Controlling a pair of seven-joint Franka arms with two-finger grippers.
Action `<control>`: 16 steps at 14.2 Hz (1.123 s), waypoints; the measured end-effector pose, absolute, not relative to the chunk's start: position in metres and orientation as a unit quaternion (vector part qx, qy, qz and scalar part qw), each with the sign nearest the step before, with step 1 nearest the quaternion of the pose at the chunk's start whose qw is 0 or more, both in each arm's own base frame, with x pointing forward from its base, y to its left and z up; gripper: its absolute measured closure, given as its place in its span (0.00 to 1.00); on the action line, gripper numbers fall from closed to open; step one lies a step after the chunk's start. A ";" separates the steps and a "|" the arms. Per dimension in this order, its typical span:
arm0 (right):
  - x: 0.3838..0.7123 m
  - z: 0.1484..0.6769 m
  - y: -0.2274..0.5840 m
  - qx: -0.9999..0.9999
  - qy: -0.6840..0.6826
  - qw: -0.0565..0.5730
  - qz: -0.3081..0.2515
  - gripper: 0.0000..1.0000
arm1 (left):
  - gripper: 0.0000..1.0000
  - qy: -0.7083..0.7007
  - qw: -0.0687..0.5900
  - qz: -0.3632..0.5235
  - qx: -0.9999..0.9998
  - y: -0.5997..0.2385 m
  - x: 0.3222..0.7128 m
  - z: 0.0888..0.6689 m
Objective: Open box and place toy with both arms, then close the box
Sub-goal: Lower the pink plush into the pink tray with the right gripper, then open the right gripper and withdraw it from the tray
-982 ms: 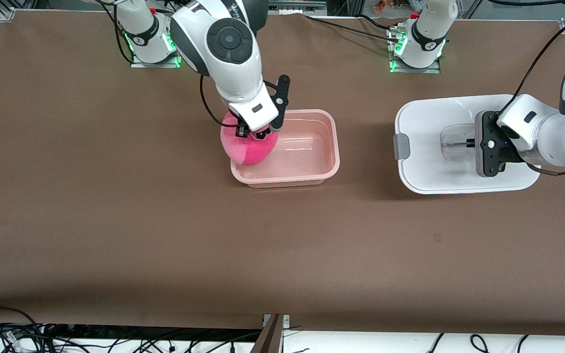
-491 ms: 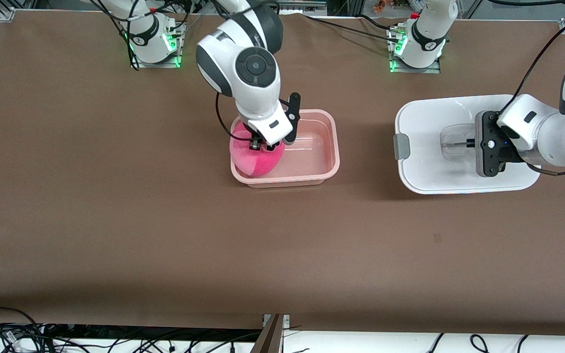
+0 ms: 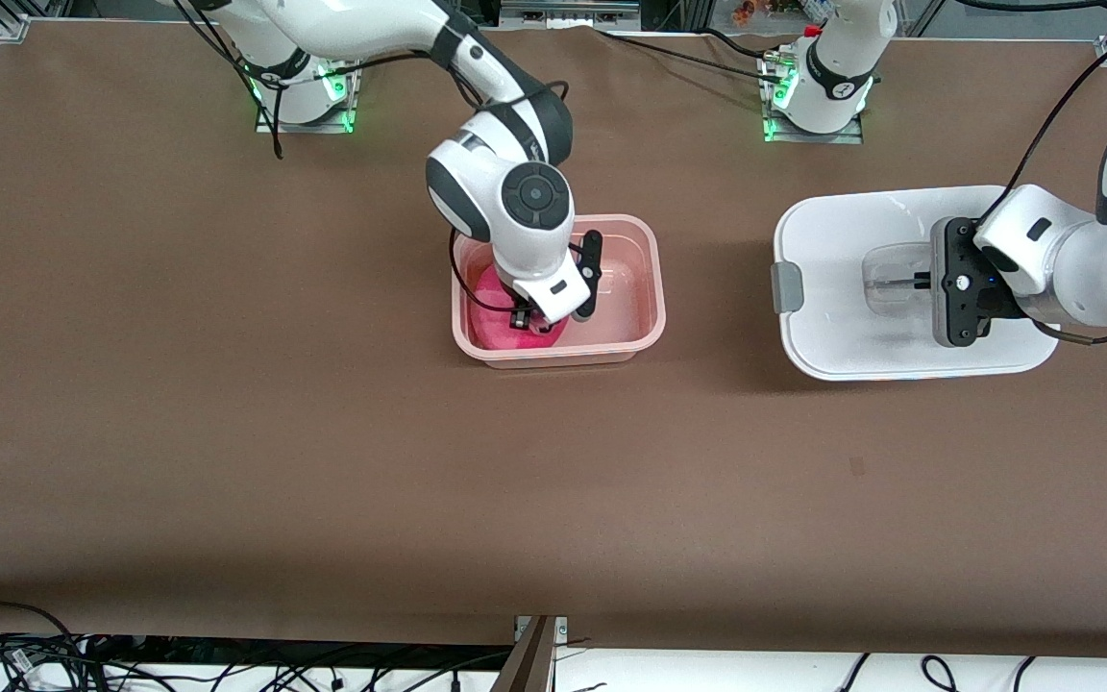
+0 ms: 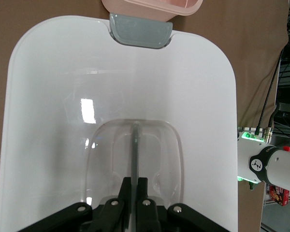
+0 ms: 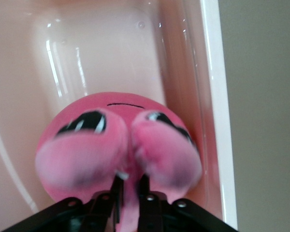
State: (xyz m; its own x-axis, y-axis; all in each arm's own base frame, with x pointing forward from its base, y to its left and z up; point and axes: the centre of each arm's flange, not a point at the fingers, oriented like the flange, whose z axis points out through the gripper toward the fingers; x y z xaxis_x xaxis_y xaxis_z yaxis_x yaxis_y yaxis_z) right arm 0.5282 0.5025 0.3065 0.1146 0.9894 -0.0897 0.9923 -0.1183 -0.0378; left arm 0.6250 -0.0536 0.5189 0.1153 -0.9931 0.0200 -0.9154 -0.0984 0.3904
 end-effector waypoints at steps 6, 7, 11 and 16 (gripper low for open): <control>0.527 0.274 0.539 0.804 0.593 -0.006 0.045 0.23 | 0.93 -0.654 0.155 -0.125 0.730 -0.055 0.625 0.519; 0.525 0.273 0.542 0.810 0.584 -0.007 0.046 0.14 | 0.93 -0.654 0.155 -0.125 0.729 -0.056 0.625 0.519; 0.526 0.290 0.540 0.821 0.570 -0.009 0.040 0.00 | 0.93 -0.655 0.155 -0.125 0.729 -0.056 0.625 0.519; 0.549 0.415 0.486 0.848 0.529 -0.005 0.028 0.00 | 0.93 -0.656 0.155 -0.125 0.728 -0.060 0.624 0.520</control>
